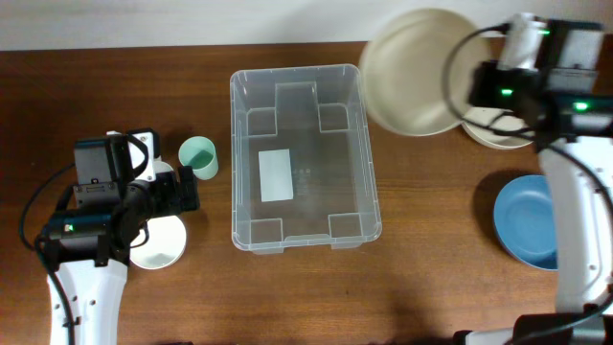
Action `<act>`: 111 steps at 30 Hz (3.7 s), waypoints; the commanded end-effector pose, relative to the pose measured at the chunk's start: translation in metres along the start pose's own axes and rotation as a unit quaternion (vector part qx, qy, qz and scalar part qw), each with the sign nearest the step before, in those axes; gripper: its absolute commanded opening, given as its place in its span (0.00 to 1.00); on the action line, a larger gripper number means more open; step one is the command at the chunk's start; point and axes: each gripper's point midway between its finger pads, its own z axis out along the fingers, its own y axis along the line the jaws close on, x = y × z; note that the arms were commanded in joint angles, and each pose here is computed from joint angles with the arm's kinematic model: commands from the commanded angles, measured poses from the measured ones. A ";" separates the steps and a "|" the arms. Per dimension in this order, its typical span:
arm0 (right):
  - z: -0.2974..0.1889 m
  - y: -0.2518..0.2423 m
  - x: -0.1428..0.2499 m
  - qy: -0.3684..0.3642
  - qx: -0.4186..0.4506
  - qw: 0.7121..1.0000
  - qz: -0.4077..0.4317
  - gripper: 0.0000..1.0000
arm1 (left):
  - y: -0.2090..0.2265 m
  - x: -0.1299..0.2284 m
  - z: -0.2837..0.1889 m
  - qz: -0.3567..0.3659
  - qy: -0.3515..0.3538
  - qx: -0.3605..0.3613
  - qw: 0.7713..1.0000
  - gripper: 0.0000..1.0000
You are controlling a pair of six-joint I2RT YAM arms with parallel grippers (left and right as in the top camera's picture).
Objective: Pack container
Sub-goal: 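Carry the cream plate into the container and release it, then move the right gripper to the beige bowl and grasp its rim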
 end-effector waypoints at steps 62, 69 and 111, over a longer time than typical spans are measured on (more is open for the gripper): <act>0.152 -0.172 0.133 0.259 0.273 0.924 -0.069 0.88 | -0.002 -0.008 -0.006 -0.004 -0.013 0.006 1.000 0.99; 0.178 -0.183 0.150 0.264 0.273 0.923 -0.065 0.88 | -0.002 -0.009 -0.006 -0.004 -0.015 0.006 1.000 0.99; 0.212 -0.205 0.146 0.216 0.285 0.932 -0.059 0.04 | -0.002 -0.009 -0.006 -0.004 -0.015 0.006 1.000 0.99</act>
